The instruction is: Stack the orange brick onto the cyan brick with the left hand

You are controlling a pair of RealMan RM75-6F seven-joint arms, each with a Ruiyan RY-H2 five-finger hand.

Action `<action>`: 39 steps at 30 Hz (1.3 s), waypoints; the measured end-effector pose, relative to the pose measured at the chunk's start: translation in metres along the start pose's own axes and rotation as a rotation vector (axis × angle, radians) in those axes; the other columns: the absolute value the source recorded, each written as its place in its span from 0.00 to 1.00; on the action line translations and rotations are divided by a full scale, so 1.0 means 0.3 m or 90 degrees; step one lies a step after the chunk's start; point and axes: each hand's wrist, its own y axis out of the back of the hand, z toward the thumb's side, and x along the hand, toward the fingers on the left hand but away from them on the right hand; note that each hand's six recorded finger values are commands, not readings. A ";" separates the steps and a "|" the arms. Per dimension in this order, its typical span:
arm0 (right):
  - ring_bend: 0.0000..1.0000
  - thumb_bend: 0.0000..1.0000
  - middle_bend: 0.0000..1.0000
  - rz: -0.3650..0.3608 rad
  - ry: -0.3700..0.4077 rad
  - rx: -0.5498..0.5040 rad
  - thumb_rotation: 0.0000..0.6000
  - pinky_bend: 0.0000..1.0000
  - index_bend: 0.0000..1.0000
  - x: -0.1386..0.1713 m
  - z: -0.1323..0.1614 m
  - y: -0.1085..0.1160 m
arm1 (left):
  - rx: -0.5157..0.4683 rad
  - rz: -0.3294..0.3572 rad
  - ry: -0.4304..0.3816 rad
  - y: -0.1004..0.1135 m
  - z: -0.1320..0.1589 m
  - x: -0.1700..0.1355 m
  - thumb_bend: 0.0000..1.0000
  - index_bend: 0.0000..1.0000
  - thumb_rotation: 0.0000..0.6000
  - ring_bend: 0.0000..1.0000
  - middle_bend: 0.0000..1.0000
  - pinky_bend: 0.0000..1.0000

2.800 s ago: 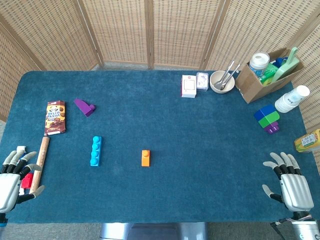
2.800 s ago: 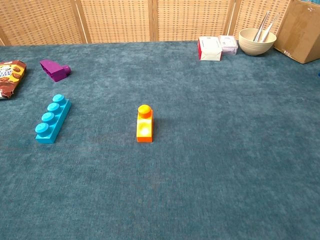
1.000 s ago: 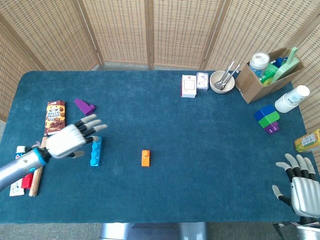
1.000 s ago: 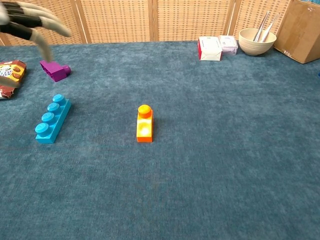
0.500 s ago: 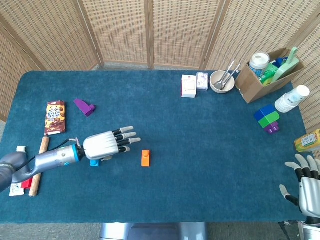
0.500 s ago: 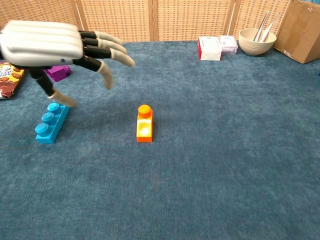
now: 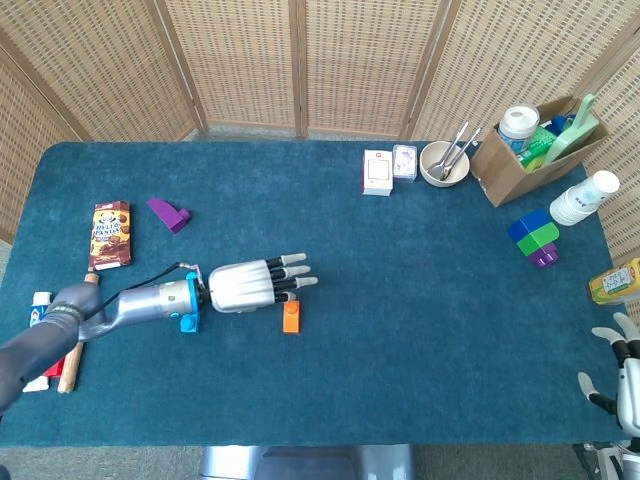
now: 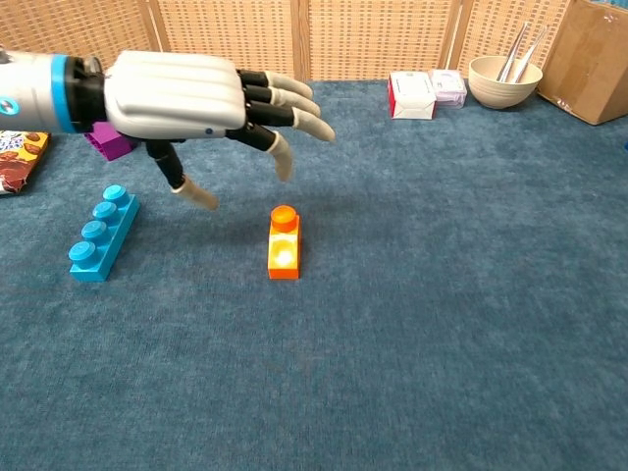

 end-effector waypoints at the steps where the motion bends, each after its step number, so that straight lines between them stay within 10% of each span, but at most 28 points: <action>1: 0.00 0.22 0.16 0.000 -0.002 0.002 1.00 0.00 0.29 0.000 -0.005 0.001 | 0.001 -0.002 -0.004 -0.003 0.000 0.010 0.24 0.30 1.00 0.00 0.01 0.00; 39: 0.00 0.22 0.16 -0.021 -0.032 -0.004 1.00 0.00 0.29 0.036 -0.071 0.025 | 0.027 -0.052 -0.069 -0.061 0.053 0.185 0.24 0.29 1.00 0.00 0.00 0.00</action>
